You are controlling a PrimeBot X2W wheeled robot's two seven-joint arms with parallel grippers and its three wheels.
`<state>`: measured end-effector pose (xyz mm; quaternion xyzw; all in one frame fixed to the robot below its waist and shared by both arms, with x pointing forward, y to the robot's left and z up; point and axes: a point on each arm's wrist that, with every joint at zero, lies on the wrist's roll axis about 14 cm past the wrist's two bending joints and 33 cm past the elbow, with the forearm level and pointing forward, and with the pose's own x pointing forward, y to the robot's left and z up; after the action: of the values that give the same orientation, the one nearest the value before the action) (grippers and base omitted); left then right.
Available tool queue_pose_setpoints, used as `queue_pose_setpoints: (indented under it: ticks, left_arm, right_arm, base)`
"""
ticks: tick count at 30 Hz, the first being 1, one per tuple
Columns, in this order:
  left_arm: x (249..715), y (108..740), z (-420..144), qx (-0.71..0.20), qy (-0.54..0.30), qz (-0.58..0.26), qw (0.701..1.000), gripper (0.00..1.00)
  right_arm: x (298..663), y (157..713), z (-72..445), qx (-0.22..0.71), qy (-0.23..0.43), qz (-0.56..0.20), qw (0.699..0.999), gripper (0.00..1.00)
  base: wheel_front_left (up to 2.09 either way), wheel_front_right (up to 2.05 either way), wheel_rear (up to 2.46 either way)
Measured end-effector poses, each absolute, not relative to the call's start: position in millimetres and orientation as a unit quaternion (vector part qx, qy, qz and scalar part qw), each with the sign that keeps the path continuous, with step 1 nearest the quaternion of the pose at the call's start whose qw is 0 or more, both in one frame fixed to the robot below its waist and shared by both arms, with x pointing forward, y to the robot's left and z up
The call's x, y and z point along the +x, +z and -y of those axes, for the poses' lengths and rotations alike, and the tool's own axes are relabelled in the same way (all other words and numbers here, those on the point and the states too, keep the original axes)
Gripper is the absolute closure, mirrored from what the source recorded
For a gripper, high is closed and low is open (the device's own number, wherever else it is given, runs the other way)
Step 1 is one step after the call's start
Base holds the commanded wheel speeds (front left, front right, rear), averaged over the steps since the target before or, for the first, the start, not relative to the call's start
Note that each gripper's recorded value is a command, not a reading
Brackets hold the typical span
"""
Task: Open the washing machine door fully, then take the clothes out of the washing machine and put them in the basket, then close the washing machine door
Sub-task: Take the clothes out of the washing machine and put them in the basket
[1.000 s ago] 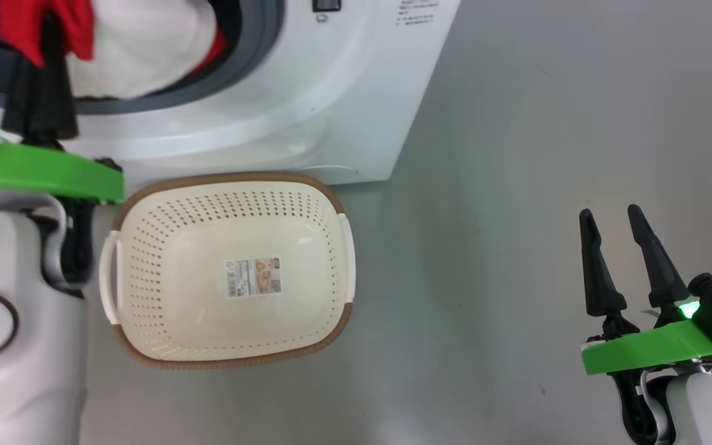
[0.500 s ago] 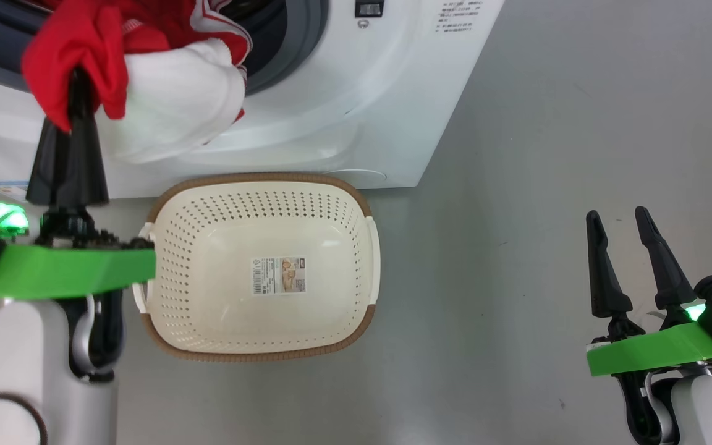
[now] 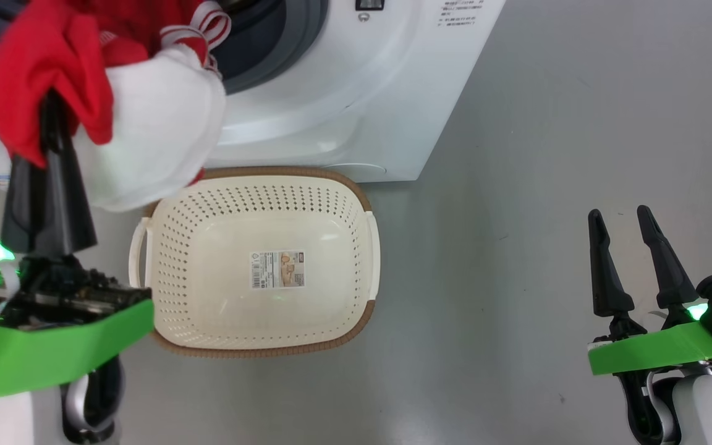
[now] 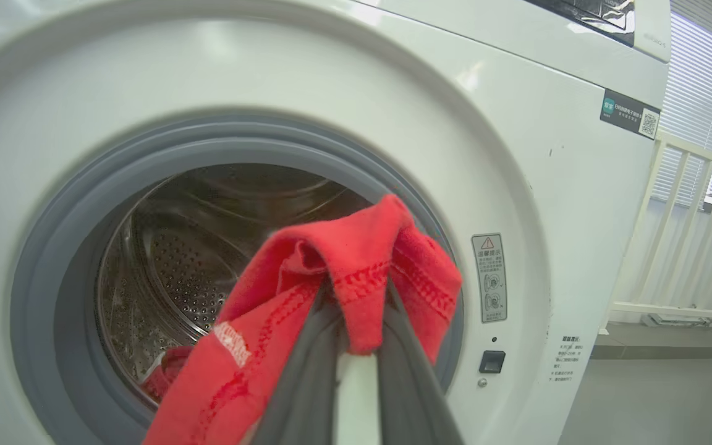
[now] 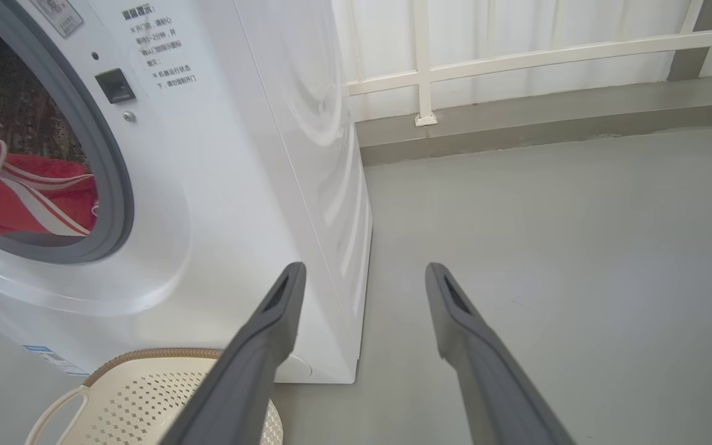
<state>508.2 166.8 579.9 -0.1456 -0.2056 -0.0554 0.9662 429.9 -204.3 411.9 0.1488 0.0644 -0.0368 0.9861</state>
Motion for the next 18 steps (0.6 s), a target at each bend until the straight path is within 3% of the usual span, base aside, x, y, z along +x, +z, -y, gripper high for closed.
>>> queue_pose_setpoints:
  ticks: [6, 18]
  left_arm:
    - [511.0, 540.7, -161.7, -0.149, -0.053, 0.149, 0.976, 1.00]
    - [512.3, 401.1, -143.3, -0.158, -0.044, -0.052, 0.985, 0.96]
  right_arm:
    - [430.8, 405.6, 203.0, 0.149, -0.036, -0.072, 0.986, 0.00]
    - [441.6, 390.3, 204.2, 0.153, -0.040, -0.083, 0.984, 0.00]
  base:
    - [0.00, 0.00, 0.00]
    - [0.00, 0.00, 0.00]
